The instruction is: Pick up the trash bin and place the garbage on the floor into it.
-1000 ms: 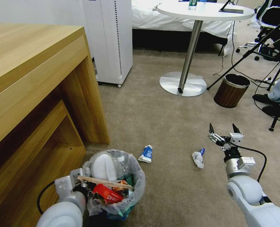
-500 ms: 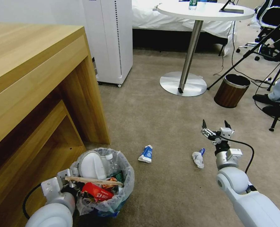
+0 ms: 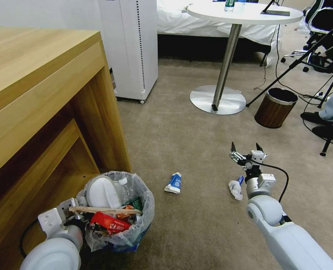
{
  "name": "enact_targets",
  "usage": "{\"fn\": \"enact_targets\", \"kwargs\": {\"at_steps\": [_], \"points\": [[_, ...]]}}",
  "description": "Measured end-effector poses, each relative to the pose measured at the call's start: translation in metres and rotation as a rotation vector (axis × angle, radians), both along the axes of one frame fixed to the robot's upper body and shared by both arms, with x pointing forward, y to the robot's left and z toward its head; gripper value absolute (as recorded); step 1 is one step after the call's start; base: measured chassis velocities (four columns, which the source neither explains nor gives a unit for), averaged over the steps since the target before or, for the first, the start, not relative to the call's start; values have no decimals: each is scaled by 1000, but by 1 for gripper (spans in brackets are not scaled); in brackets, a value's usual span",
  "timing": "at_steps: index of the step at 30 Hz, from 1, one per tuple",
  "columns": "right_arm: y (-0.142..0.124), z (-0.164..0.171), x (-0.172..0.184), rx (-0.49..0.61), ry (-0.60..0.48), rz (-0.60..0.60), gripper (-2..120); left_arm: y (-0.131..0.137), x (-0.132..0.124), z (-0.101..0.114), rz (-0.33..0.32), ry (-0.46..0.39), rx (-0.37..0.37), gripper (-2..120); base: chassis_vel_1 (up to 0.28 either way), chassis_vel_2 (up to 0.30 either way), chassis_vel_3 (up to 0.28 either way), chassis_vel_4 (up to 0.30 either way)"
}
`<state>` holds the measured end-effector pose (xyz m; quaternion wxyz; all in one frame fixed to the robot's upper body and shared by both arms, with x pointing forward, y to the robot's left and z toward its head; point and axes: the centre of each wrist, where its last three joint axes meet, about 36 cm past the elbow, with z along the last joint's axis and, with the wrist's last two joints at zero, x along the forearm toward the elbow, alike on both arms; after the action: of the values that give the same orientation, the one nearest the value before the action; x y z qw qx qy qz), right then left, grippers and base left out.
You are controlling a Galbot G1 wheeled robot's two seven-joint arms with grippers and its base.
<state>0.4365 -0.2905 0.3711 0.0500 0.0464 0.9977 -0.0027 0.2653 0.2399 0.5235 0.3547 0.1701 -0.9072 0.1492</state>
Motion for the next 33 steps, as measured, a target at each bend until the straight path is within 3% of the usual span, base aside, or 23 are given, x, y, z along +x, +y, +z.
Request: {"fn": "enact_targets", "kwargs": {"at_steps": [27, 33], "points": [[1, -7, -9, 21, -18, 26, 100, -16, -8, -19, -60, 29, 31, 0, 0, 0, 0, 0], [-3, -7, -9, 9, -19, 28, 100, -15, -9, -19, -56, 30, 34, 0, -126, 120, 123, -125]]}}
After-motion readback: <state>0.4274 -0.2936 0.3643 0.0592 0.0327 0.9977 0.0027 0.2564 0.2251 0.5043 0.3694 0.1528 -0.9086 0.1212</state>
